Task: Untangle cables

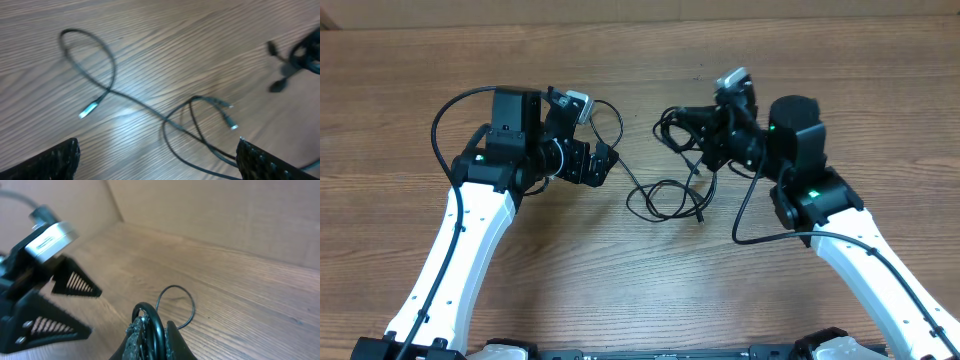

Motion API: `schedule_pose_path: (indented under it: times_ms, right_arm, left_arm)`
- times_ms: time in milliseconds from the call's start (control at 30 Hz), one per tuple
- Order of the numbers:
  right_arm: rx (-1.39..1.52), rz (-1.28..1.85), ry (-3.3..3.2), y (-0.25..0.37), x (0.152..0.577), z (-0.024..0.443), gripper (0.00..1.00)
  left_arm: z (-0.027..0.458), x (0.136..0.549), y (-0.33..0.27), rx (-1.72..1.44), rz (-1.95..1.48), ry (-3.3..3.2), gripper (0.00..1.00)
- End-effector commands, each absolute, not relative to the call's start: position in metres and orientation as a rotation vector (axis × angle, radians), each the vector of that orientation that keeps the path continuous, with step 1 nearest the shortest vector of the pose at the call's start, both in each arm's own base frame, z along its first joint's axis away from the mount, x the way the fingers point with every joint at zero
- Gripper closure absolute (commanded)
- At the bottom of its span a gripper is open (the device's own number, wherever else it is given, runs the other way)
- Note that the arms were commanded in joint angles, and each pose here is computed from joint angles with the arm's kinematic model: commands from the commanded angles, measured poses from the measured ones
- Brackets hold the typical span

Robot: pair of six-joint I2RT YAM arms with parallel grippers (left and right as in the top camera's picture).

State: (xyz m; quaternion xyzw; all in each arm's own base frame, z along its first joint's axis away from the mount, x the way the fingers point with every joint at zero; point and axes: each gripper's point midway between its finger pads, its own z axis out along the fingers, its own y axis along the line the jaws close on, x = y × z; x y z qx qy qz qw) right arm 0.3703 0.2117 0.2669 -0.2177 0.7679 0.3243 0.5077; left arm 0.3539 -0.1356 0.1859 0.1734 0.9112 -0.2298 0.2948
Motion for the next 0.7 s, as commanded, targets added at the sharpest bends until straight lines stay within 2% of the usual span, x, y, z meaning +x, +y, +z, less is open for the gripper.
schedule_pose_path:
  times_ms: [0, 167, 367, 667]
  right_arm:
    - [-0.47, 0.888, 1.81, 0.21, 0.37, 0.288, 0.96]
    - [-0.446, 0.996, 1.693, 0.21, 0.371, 0.321, 0.96]
    - [-0.438, 0.984, 1.604, 0.208, 0.374, 0.341, 0.96]
    - [-0.228, 0.97, 1.466, 0.188, 0.391, 0.382, 0.96]
  left_arm:
    - [0.217, 0.349, -0.156, 0.497, -0.787, 2.325, 0.0]
    - [0.235, 0.345, -0.173, 0.529, -0.948, 2.243, 0.0]
    - [0.264, 0.335, -0.194, 0.555, -1.195, 2.133, 0.0]
    - [0.31, 0.33, -0.211, 0.542, -1.459, 1.984, 0.0]
